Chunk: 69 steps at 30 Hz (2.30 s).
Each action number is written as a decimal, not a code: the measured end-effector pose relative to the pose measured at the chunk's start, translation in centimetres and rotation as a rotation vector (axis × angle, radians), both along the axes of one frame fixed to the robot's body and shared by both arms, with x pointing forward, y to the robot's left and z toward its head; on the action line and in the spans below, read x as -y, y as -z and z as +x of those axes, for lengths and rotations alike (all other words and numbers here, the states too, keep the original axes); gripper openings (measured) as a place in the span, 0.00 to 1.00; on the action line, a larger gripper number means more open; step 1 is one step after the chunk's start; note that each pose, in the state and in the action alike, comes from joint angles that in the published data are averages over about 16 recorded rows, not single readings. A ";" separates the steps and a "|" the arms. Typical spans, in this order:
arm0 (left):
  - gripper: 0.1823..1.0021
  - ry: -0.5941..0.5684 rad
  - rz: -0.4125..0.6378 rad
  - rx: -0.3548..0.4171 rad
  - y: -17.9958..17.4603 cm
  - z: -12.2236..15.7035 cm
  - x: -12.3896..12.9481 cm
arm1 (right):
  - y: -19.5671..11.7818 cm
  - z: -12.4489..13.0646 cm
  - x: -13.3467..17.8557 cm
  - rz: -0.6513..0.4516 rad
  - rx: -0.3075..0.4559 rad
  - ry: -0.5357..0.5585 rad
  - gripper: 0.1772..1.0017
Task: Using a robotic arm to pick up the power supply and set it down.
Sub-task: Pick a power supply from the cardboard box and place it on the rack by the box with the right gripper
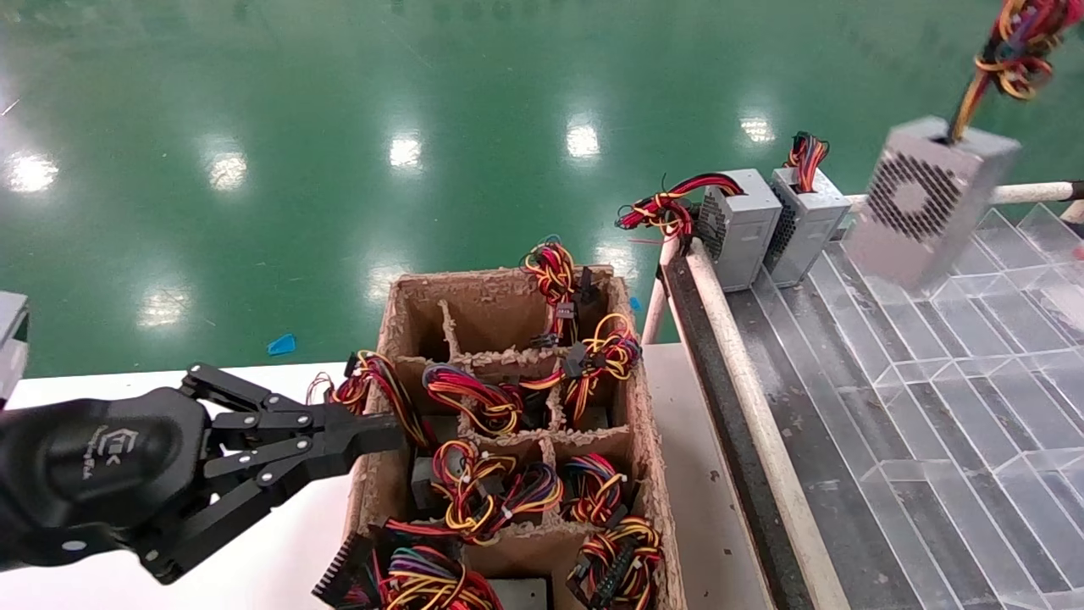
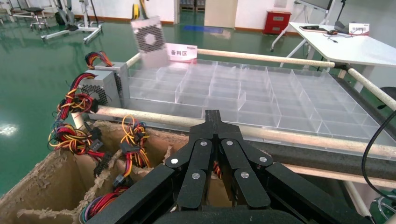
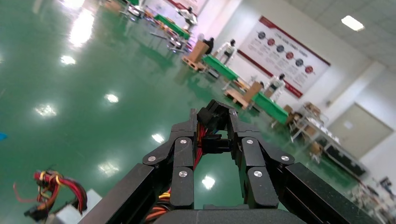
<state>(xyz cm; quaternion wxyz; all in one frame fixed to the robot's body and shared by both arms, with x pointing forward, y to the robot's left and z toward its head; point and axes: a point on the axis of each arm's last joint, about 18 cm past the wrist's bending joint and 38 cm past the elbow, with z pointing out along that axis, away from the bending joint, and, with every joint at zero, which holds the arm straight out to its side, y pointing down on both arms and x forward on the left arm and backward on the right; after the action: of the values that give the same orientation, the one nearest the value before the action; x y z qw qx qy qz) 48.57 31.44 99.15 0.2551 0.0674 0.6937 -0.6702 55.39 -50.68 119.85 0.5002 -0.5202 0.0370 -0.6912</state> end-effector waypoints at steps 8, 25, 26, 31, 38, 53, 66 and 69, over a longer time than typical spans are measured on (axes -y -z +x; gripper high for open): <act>0.01 0.000 0.000 0.000 0.0 0.0 0.0 | 3.2 1.5 0.9 0.068 -0.056 0.002 0.16; 0.01 0.000 0.000 0.000 0.0 0.0 0.0 | 5.5 5.3 -1.4 0.173 -0.047 -0.049 0.16; 0.01 0.000 0.000 0.000 0.0 0.0 0.0 | 5.4 5.4 -1.6 0.172 -0.045 -0.055 0.16; 0.01 0.000 0.000 0.000 0.0 0.0 0.0 | 5.2 5.7 -2.7 0.164 -0.044 -0.083 0.16; 0.01 0.000 0.000 0.000 0.0 0.0 0.0 | 5.4 6.7 -4.2 0.159 -0.063 -0.111 0.16; 0.01 0.000 0.000 0.000 0.0 0.0 0.0 | 6.5 10.8 -7.6 0.238 -0.108 -0.108 0.16; 0.01 0.000 0.000 0.000 0.0 0.0 0.0 | 8.1 14.8 -10.1 0.310 -0.179 -0.037 0.16; 0.01 0.000 0.000 0.000 0.0 0.0 0.0 | 8.4 15.4 -10.7 0.315 -0.192 -0.036 0.16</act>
<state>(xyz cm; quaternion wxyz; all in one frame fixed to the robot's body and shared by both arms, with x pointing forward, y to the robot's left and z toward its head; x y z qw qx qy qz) 48.57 31.44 99.15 0.2551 0.0674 0.6937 -0.6702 70.74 -39.99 111.45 0.5820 -0.4998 0.1829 -0.6149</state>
